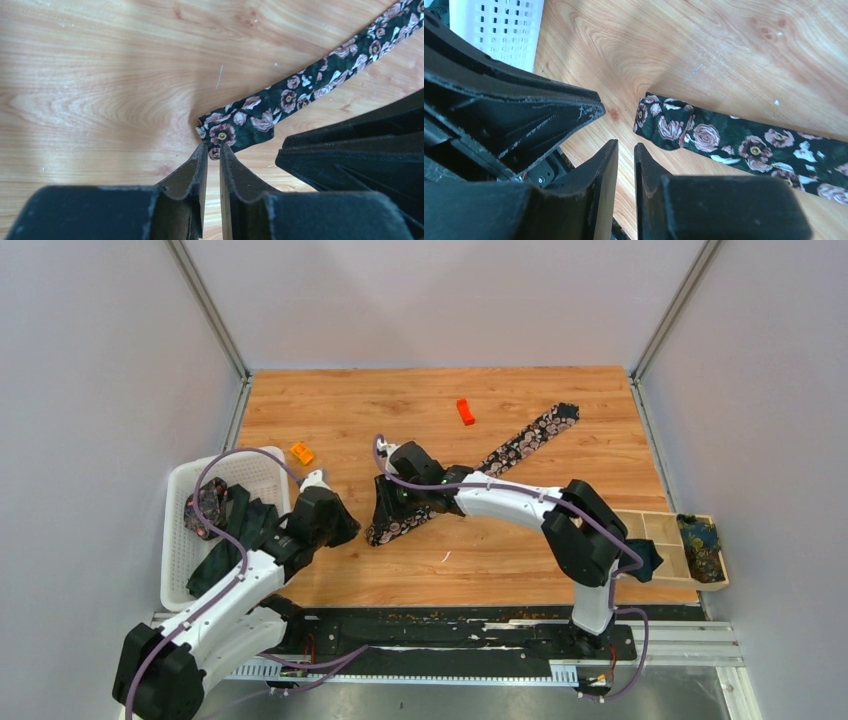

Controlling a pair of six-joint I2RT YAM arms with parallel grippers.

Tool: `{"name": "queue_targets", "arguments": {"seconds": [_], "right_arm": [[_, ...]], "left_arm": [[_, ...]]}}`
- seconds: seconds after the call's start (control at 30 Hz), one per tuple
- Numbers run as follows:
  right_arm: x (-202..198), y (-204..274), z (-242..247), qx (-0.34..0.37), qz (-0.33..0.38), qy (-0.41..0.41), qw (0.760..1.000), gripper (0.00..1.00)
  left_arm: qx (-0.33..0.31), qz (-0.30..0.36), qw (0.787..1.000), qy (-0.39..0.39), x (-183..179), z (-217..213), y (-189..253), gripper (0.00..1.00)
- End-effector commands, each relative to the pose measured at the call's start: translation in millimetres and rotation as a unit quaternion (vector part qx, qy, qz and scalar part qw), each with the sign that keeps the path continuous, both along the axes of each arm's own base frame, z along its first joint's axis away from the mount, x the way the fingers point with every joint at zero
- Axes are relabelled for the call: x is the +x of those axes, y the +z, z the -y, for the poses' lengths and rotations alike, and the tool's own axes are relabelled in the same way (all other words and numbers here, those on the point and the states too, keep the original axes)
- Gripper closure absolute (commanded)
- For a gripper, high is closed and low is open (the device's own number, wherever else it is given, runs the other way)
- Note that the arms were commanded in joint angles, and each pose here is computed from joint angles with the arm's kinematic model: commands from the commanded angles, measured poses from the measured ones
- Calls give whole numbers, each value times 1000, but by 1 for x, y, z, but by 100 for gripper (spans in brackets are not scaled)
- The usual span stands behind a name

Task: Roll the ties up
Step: Roll the tie at the center of the board.

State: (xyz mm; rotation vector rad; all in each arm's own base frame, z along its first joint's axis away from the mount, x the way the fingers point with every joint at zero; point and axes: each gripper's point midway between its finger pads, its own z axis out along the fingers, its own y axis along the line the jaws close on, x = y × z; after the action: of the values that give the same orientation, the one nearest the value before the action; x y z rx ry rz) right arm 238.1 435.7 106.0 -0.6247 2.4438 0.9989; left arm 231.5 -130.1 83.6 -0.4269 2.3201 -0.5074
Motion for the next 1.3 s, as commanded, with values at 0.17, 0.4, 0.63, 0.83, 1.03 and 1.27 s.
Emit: {"name": "queue_targets", "arguments": {"seconds": [0.17, 0.4, 0.63, 0.83, 1.03, 1.27], "right_arm": [[7, -15, -17, -15, -4, 22, 1000, 81], [13, -31, -13, -33, -7, 16, 999, 82], [18, -42, -5, -45, -9, 9, 999, 84], [20, -48, -2, -52, -10, 6, 999, 84], [21, -54, 1, -57, -12, 5, 998, 85], [21, -67, 7, -61, -23, 2, 998, 86]], "left_arm": [[19, 22, 1000, -4, -4, -11, 0, 70], [16, 26, 999, -14, -6, -8, -3, 65], [0, 38, 999, -27, -5, -2, -3, 55], [-16, 43, 998, -37, -2, 6, -5, 50], [-24, 45, 998, -41, 2, 11, -7, 49], [-26, 46, 998, -46, 7, 15, -11, 49]]}}
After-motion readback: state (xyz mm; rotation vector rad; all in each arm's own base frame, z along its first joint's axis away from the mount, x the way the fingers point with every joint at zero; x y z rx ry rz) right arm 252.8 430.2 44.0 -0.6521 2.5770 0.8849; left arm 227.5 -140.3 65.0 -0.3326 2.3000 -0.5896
